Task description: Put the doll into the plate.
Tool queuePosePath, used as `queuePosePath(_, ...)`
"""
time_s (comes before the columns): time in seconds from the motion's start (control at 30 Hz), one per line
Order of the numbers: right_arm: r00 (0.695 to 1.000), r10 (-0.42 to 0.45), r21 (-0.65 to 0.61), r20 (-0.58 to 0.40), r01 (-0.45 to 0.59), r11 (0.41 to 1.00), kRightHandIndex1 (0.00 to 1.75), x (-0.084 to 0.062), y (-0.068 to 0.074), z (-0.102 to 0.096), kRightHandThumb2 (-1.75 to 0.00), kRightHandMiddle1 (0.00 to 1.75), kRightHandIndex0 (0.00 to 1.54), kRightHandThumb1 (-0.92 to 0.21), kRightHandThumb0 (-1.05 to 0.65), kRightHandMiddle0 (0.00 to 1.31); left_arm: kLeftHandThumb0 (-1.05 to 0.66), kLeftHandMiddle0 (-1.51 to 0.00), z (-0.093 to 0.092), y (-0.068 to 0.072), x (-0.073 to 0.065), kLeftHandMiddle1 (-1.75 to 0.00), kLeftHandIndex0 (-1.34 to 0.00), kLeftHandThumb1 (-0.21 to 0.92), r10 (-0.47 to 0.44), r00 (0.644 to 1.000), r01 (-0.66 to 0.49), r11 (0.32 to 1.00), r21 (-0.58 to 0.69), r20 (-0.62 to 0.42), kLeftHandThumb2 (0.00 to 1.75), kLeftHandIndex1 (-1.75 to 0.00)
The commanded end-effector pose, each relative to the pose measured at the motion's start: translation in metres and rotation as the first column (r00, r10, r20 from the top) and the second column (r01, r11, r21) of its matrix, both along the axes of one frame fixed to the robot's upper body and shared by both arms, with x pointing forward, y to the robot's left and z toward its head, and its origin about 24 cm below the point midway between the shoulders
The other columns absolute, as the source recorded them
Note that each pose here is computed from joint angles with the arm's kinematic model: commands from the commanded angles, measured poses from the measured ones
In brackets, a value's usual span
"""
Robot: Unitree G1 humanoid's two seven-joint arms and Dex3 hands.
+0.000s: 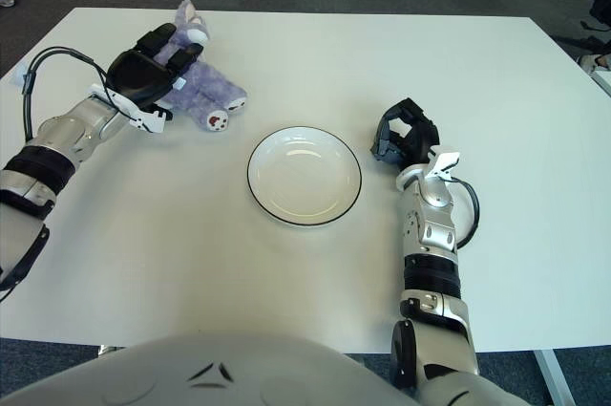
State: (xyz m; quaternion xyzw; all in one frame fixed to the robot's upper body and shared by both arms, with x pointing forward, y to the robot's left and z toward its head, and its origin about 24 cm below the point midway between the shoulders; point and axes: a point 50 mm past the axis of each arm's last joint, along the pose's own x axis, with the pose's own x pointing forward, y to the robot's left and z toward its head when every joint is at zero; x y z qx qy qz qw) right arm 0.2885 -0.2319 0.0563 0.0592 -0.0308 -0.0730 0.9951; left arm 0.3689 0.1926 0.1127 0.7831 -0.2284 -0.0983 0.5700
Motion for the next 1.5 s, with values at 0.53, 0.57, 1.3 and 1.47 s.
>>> queuePosePath(0.53,0.999,0.026,0.048,-0.044,-0.023,0.999,1.75,-0.005,0.002,-0.005,-1.26,1.75,1.27,-0.36,-0.47,0.58,-0.49,-0.11,-0.014,-0.003,0.013,-1.03,0.00,0.34,0.102,0.991,-0.091,0.988,-0.126,0.089,0.93,-0.69)
queuePosePath(0.57,0.999,0.026,0.049,-0.046,-0.024,0.999,1.75,-0.005,0.003,-0.005,-1.26,1.75,1.27,-0.36,-0.47,0.58,-0.49,-0.11,-0.015,-0.004,0.013,-1.06,0.00,0.34,0.104,0.991,-0.092,0.987,-0.129,0.089,0.94,-0.72)
queuePosePath(1.3,0.997,0.034,0.066,-0.068,-0.030,0.997,1.75,-0.006,0.004,-0.003,-1.24,1.75,1.26,-0.38,-0.46,0.57,-0.43,-0.10,-0.024,-0.018,0.016,-1.68,0.00,0.40,0.104,0.994,-0.108,0.987,-0.120,-0.035,1.00,-1.44)
queuePosePath(1.47,0.997,0.036,0.069,-0.071,-0.031,0.997,1.75,-0.006,0.004,-0.003,-1.24,1.75,1.26,-0.38,-0.46,0.57,0.01,-0.18,-0.026,-0.027,0.016,-1.74,-0.07,0.72,0.082,0.996,-0.085,0.990,-0.112,-0.037,0.77,-1.65)
